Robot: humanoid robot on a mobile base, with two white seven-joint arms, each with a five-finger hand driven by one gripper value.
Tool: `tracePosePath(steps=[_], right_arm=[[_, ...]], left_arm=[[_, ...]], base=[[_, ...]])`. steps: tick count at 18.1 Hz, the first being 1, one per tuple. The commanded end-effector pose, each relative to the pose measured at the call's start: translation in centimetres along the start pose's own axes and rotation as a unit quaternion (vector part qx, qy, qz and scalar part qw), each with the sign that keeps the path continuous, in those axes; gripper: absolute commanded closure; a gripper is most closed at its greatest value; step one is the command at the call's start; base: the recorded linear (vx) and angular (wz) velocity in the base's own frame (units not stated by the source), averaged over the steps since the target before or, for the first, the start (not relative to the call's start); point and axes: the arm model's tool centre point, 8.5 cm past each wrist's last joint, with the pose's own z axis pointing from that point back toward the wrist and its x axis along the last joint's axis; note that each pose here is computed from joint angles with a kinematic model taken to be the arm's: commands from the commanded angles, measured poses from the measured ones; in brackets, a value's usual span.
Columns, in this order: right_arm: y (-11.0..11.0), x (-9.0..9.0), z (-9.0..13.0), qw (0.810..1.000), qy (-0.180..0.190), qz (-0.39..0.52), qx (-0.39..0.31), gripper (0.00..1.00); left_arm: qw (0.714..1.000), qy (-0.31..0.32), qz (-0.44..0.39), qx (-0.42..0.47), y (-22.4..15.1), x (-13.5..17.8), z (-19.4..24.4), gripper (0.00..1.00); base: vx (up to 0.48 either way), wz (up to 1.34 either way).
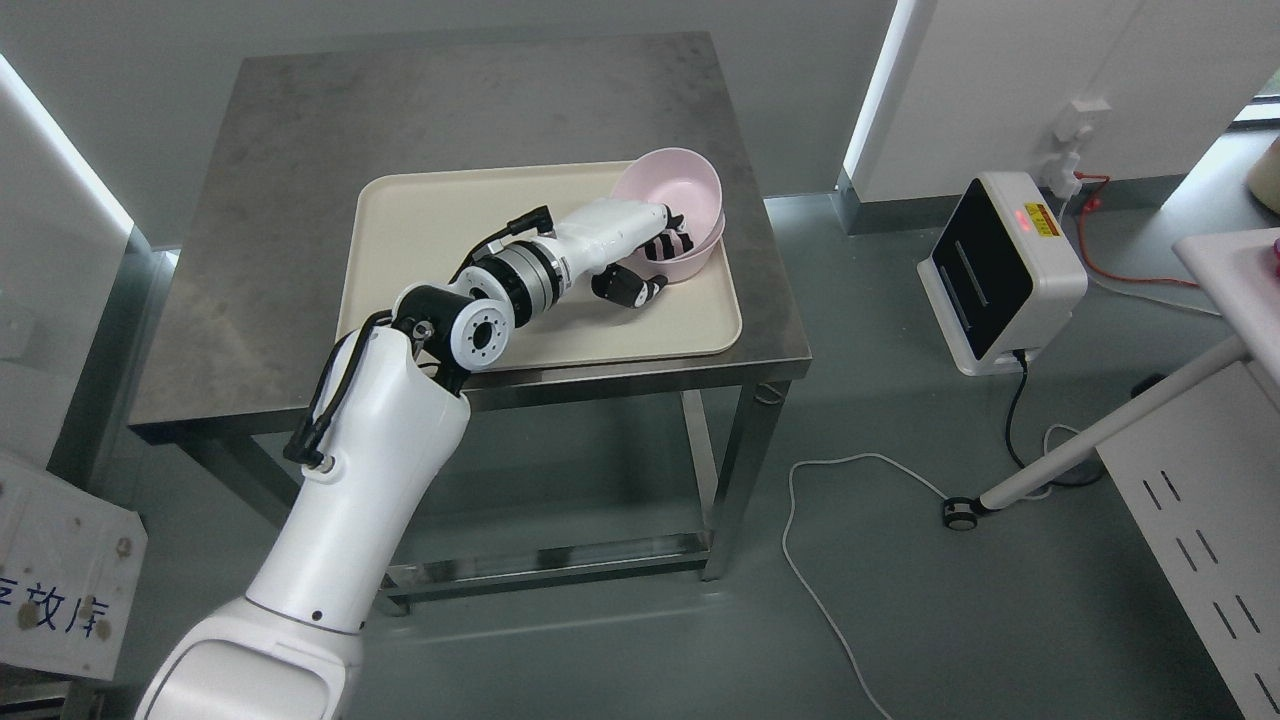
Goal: Stack pink IKEA bowls on left shelf middle
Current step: 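Release the bowl and regrip the stacked pink bowls with the left hand, then lift the stacked pink bowls off the tray with the left hand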
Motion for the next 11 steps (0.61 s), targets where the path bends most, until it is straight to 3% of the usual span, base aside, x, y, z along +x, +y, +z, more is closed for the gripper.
tracePosePath(steps=[1,11], right_arm=[[-1.1,-0.7,-0.1,1.0,-0.002,-0.005,-0.008,0.0],[-1.1,-0.7,-0.1,1.0,-0.002,-0.005,-0.008,0.0]], left_arm=[[0.999,0.019,0.024,0.044,2.1,-3.0,1.7,1.0],[0.982,-0.018,0.044,0.184,8.6,-6.6,8.0,0.99]], base=[[-0.005,-0.01],[0.003,0.01]])
